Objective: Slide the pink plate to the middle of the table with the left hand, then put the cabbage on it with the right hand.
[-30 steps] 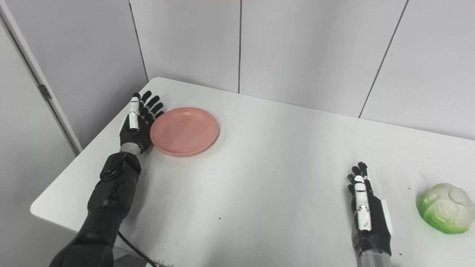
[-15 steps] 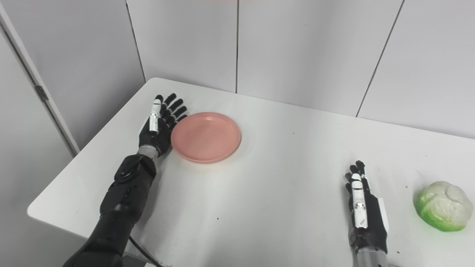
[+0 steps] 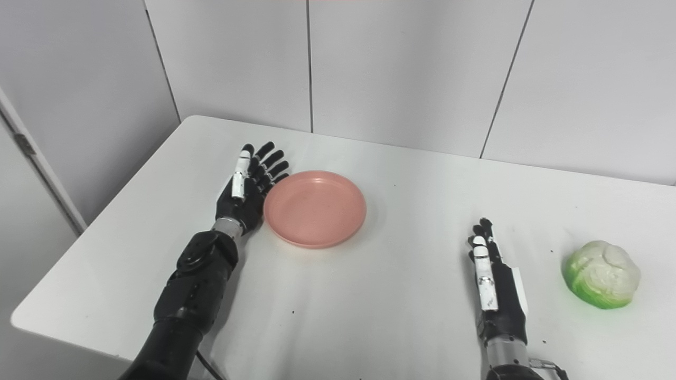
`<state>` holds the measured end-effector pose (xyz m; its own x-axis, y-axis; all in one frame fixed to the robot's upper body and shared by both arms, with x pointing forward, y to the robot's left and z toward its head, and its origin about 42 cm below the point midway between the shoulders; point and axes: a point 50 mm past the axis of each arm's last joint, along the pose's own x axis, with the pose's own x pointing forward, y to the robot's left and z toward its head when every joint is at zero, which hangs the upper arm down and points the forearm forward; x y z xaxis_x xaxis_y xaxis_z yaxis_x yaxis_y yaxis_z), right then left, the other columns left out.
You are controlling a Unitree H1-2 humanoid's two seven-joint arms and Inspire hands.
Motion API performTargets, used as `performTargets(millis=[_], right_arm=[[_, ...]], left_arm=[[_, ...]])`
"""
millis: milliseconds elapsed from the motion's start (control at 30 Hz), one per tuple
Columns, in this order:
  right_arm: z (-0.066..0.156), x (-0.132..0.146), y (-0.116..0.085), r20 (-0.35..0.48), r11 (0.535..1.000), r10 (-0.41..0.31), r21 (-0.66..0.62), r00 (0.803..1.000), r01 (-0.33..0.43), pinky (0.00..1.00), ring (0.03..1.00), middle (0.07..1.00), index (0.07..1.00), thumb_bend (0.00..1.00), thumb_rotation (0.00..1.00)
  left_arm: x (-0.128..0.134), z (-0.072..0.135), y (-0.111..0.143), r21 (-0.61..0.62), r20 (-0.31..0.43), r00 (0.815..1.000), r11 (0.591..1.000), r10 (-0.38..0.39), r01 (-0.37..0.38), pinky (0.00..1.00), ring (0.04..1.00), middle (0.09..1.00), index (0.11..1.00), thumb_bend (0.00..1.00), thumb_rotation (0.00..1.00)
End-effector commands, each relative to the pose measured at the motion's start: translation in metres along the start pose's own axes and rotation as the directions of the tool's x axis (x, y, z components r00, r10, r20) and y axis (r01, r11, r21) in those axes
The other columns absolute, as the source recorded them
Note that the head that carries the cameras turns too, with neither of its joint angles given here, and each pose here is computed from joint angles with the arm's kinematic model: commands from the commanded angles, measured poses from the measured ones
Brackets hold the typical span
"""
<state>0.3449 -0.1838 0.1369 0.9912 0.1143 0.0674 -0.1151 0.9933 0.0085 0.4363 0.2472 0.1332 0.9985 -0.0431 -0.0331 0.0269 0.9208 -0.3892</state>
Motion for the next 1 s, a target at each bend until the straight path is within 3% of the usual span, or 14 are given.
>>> performTargets(millis=[0, 467, 967], right_arm=[[0.015, 0.008, 0.009, 0.06, 1.0, 0.024, 0.004, 0.998, -0.024, 0.95, 0.948, 0.957, 0.967, 0.19, 1.0], [0.016, 0.007, 0.017, 0.061, 0.999, 0.042, -0.006, 0.997, -0.042, 0.96, 0.955, 0.963, 0.97, 0.21, 1.0], [0.019, 0.007, 0.03, 0.051, 0.999, 0.037, -0.001, 0.998, -0.037, 0.97, 0.952, 0.953, 0.961, 0.23, 1.0]], left_arm=[[0.0, -0.003, -0.014, -0.002, -0.03, 0.999, 0.999, -0.035, 0.035, 0.87, 0.877, 0.89, 0.878, 0.44, 1.0], [-0.006, -0.019, -0.082, 0.01, -0.081, 0.982, 0.985, -0.173, 0.175, 0.87, 0.871, 0.879, 0.873, 0.44, 1.0], [-0.022, -0.022, -0.116, 0.002, -0.094, 0.963, 0.968, -0.251, 0.253, 0.87, 0.872, 0.881, 0.879, 0.45, 1.0]])
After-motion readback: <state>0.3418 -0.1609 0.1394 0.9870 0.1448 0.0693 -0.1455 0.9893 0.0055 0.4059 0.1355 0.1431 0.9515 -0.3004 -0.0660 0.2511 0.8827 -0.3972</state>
